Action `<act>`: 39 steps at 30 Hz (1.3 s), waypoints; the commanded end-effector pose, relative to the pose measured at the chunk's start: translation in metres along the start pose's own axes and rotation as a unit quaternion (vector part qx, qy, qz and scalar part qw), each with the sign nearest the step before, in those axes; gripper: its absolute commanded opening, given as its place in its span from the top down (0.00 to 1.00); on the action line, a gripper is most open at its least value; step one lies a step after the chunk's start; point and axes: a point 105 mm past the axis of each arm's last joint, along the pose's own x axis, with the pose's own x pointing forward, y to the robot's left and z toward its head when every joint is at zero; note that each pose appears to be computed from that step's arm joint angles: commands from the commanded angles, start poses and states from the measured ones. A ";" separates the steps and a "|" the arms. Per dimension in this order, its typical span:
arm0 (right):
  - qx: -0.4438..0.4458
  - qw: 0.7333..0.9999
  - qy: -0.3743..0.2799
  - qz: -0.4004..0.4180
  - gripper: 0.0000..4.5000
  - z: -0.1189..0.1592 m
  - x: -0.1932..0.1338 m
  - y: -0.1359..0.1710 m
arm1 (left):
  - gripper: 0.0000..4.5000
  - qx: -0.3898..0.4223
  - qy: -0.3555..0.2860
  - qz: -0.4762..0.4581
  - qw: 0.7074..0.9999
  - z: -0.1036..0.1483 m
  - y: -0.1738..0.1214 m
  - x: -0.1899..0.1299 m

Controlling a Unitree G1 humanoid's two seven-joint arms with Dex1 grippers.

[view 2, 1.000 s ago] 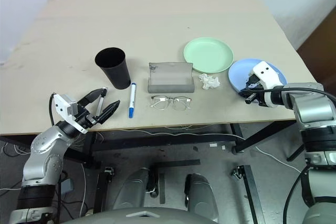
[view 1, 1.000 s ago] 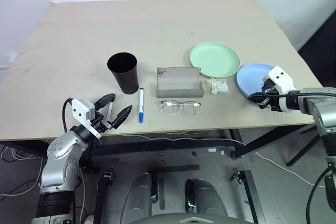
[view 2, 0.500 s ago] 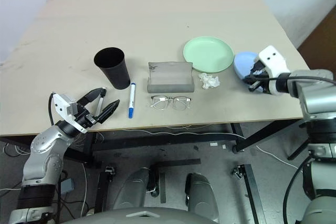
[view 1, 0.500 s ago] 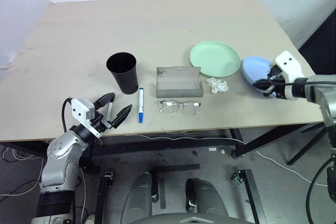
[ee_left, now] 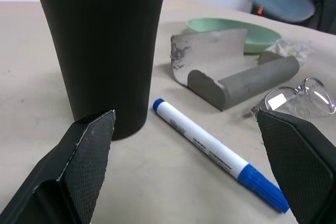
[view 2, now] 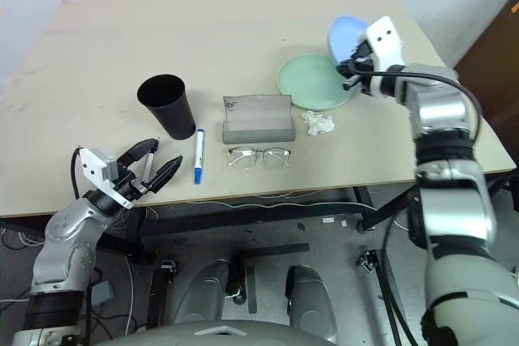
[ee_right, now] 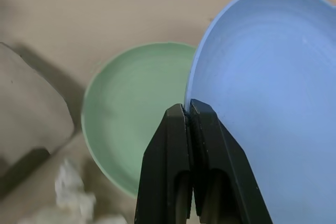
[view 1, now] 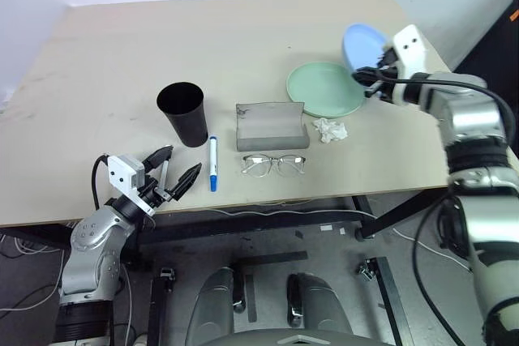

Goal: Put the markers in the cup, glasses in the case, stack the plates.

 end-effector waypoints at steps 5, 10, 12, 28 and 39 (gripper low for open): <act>-0.021 0.999 -0.019 0.039 1.00 0.024 0.026 0.021 | 0.00 0.025 -0.022 0.020 0.999 0.016 -0.005 -0.006; -0.016 0.997 0.019 0.077 1.00 0.005 0.038 0.041 | 0.00 0.031 -0.018 0.036 0.999 0.021 -0.004 -0.014; -0.010 0.996 0.042 0.076 1.00 -0.007 0.041 0.044 | 0.00 0.034 -0.016 0.038 0.999 0.021 -0.005 -0.016; -0.039 0.992 0.079 0.090 1.00 -0.015 0.038 0.045 | 0.00 0.035 -0.005 0.035 0.999 0.015 -0.004 -0.020; -0.037 0.994 0.025 0.104 0.22 0.015 0.027 0.037 | 0.00 0.028 -0.009 0.031 0.999 0.016 -0.002 -0.011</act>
